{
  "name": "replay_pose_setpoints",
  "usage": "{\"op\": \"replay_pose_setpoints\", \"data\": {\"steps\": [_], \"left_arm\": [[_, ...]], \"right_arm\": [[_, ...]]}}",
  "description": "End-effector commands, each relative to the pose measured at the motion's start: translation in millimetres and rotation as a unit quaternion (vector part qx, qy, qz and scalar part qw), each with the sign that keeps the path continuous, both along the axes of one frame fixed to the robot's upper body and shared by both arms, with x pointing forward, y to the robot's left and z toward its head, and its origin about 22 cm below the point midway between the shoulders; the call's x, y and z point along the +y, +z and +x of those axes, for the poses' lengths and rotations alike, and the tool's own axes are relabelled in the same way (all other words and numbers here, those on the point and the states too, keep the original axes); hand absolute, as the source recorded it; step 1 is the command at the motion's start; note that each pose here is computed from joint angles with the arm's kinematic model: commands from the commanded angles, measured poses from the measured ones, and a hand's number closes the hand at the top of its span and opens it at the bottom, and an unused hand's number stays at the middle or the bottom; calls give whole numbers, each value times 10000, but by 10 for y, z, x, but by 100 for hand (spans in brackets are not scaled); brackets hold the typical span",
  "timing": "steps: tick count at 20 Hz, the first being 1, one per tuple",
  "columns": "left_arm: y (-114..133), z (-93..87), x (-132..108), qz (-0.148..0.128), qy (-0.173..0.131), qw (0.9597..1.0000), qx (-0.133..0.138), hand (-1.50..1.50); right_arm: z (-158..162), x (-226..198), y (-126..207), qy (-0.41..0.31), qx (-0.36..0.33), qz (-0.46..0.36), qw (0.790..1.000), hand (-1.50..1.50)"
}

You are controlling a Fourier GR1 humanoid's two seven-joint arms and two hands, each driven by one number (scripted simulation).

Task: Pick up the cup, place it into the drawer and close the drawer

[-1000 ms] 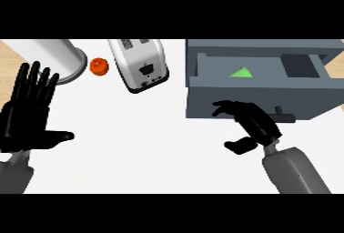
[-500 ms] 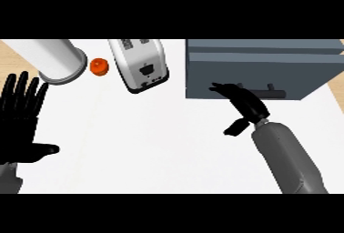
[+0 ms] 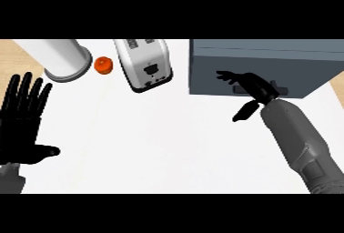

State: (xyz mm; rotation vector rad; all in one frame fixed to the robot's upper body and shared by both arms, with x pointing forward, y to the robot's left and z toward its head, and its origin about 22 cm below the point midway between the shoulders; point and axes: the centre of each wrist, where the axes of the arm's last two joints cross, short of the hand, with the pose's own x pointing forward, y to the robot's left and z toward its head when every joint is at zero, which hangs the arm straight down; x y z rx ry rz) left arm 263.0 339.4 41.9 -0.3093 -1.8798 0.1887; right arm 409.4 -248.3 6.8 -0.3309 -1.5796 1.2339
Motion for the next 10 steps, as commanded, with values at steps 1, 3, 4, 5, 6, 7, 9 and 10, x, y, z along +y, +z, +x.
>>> {"op": "replay_pose_setpoints", "data": {"steps": [1, 3, 4, 5, 6, 7, 9, 10], "left_arm": [[17, -17, 93, -51, -78, 9999, -45, -150], [-34, 2, -14, 86, -99, 9999, -75, -150], [-38, 105, -100, 13, -149, 9999, -60, -150], [-70, 28, -45, 96, -114, 9999, -34, -150], [-113, 44, -40, 97, -154, 9998, -49, -150], [-77, -15, 9, 169, -125, 9997, -109, -150], [-103, 15, -71, 97, -214, 9997, -55, -150], [-60, 57, -17, 81, -183, 9998, -37, -150]], "right_arm": [[163, -112, 181, -474, 224, -161, 9985, -150], [117, -276, 131, -502, 237, -230, 9982, -150], [203, -149, 247, -562, 172, -122, 9982, -150], [206, -327, 316, -542, 185, -103, 9983, -150], [200, -301, 290, -483, 121, -213, 9985, -150], [223, -383, 365, -600, 220, -56, 9979, -150], [254, -287, 381, -601, 190, -104, 9980, -150], [236, -487, 440, -618, 149, -56, 9980, -150]]}}
